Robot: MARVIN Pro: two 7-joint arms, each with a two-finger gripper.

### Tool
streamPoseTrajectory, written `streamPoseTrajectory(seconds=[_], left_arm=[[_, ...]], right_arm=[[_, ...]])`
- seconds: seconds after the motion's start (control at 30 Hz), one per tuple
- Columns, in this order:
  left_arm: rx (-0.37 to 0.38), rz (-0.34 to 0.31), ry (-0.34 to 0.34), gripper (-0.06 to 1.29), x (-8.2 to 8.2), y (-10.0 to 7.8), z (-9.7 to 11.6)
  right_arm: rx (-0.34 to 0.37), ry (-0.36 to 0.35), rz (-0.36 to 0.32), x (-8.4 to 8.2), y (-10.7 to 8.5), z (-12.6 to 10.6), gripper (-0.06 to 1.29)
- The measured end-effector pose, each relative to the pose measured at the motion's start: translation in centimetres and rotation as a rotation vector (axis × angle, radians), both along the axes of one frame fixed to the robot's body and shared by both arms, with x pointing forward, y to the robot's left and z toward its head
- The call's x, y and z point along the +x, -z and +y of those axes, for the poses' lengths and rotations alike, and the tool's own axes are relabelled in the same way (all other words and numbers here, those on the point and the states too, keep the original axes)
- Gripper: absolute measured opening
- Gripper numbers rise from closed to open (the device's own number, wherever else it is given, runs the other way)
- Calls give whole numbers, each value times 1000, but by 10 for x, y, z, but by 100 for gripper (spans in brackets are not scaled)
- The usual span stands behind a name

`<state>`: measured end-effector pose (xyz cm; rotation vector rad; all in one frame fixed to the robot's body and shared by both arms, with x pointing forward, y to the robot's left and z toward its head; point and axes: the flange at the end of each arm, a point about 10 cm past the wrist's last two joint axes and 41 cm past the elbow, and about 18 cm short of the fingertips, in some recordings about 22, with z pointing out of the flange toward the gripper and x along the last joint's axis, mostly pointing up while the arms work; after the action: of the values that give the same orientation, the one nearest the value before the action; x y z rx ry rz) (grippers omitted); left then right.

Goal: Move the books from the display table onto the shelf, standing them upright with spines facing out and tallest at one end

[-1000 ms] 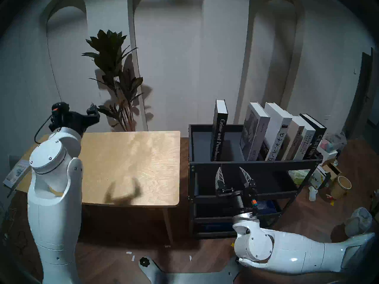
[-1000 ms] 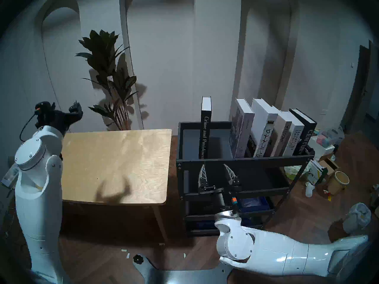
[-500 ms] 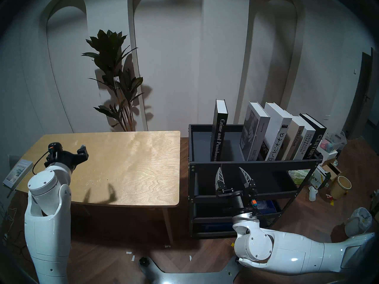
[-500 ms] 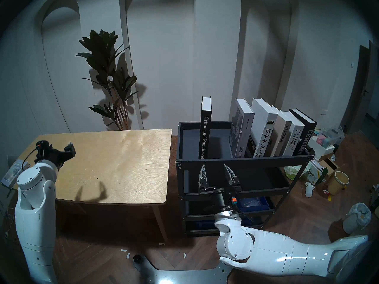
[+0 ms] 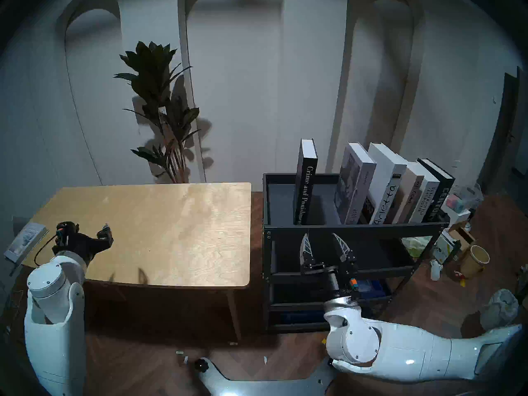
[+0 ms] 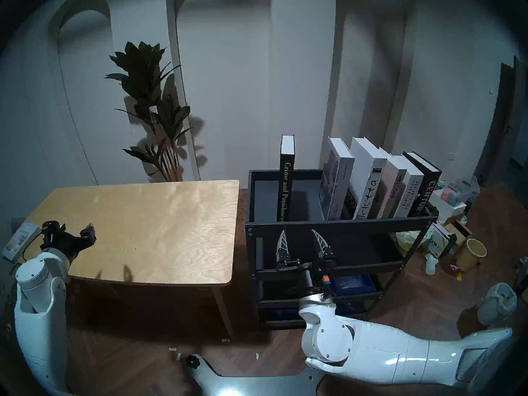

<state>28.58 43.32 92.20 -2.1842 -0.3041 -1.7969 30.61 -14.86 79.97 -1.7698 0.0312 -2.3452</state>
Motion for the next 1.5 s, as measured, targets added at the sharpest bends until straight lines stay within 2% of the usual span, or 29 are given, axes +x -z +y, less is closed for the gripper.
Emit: streamPoseTrajectory(seconds=[0.27,0.4,0.5,0.87,1.23,1.47,1.5], left_arm=[[67,-119,9,122,-19,-32,20],[105,-153,21,122,-29,-38,30],[119,-152,36,122,-35,-34,33],[184,-89,116,122,-59,5,42],[280,-104,285,122,-74,20,16],[356,-144,404,122,-78,20,-5],[382,-160,440,122,-79,18,-11]], right_arm=[[1,0,-1,0,0,0,122],[1,0,-1,0,0,1,122],[2,-1,-2,1,-1,1,122],[3,-1,-3,1,-1,1,122],[5,-3,-3,1,-1,2,122],[16,-26,2,-4,-1,11,122],[21,-38,5,-7,0,15,122]])
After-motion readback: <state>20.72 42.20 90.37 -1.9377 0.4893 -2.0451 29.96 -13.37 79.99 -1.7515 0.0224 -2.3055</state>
